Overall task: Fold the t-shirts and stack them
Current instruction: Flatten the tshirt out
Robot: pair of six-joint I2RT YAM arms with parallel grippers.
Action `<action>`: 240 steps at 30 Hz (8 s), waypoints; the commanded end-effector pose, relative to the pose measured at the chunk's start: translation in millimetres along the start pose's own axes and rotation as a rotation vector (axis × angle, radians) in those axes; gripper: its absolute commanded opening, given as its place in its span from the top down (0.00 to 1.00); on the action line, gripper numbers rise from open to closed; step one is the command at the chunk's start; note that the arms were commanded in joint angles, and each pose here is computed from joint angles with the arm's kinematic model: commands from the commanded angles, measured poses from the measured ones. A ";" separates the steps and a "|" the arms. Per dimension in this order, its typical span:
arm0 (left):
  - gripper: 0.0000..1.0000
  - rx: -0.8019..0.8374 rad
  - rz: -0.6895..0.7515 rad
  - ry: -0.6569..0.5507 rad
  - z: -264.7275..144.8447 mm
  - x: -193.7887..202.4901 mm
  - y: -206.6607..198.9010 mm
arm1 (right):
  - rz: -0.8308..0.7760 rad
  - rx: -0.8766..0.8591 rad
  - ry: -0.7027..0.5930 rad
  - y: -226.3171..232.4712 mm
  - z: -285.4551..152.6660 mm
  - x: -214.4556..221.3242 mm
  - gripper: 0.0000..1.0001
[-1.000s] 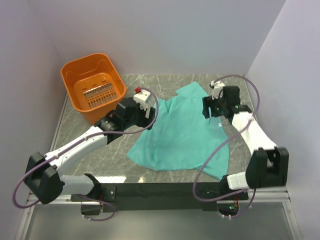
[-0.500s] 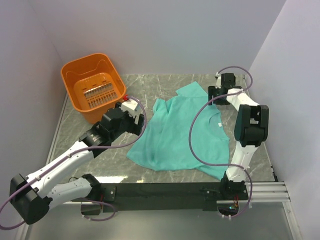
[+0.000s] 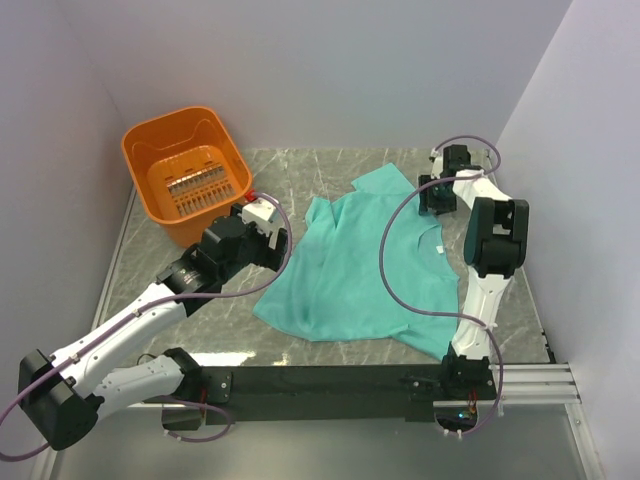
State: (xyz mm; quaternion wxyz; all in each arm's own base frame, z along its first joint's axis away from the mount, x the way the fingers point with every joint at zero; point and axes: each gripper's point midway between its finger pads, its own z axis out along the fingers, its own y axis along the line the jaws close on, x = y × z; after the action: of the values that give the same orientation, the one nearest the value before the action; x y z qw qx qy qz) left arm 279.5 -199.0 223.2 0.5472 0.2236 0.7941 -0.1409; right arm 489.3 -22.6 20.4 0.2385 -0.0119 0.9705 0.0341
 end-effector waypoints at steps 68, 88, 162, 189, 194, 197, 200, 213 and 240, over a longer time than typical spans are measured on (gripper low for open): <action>0.15 0.101 0.027 -0.016 -1.3 -3.9 -16.7 | 0.161 -0.076 -0.032 -66.9 -11.9 -17.4 0.54; 0.15 0.099 0.026 0.001 3.7 1.6 -17.2 | 0.145 -0.156 -0.084 -53.9 -25.7 -27.9 0.99; 0.97 -0.180 -0.351 0.248 246.5 27.0 71.7 | 0.275 -0.115 -0.536 -90.0 -112.0 -84.5 1.00; 0.29 -0.148 -0.251 0.159 277.7 -19.8 105.7 | 0.257 -0.197 -0.439 -84.4 -76.6 -75.8 1.00; 0.30 -0.114 -0.297 0.190 304.9 -10.2 105.0 | 0.259 -0.210 -0.421 -79.9 -69.6 -75.7 1.00; 0.30 -0.112 -0.324 0.197 320.8 -2.8 104.6 | 0.243 -0.222 -0.408 -73.3 -66.4 -75.7 1.00; 0.30 -0.133 -0.343 0.185 332.9 1.5 110.0 | 0.224 -0.221 -0.391 -68.6 -63.1 -76.5 1.00; 0.34 -0.125 -0.378 0.240 350.0 34.3 112.5 | 0.219 -0.208 -0.382 -67.5 -61.8 -78.7 1.00; 1.00 -0.164 -0.478 0.043 322.3 -39.9 161.9 | 0.164 -0.237 -0.392 -50.5 -80.9 -81.3 1.00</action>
State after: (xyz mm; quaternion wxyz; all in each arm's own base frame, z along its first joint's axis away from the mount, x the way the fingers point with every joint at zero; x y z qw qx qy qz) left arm 606.8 -241.5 43.5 0.3986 0.0150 0.8998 -0.1767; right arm 518.3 -83.0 91.7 0.3812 0.0824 0.9036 0.1773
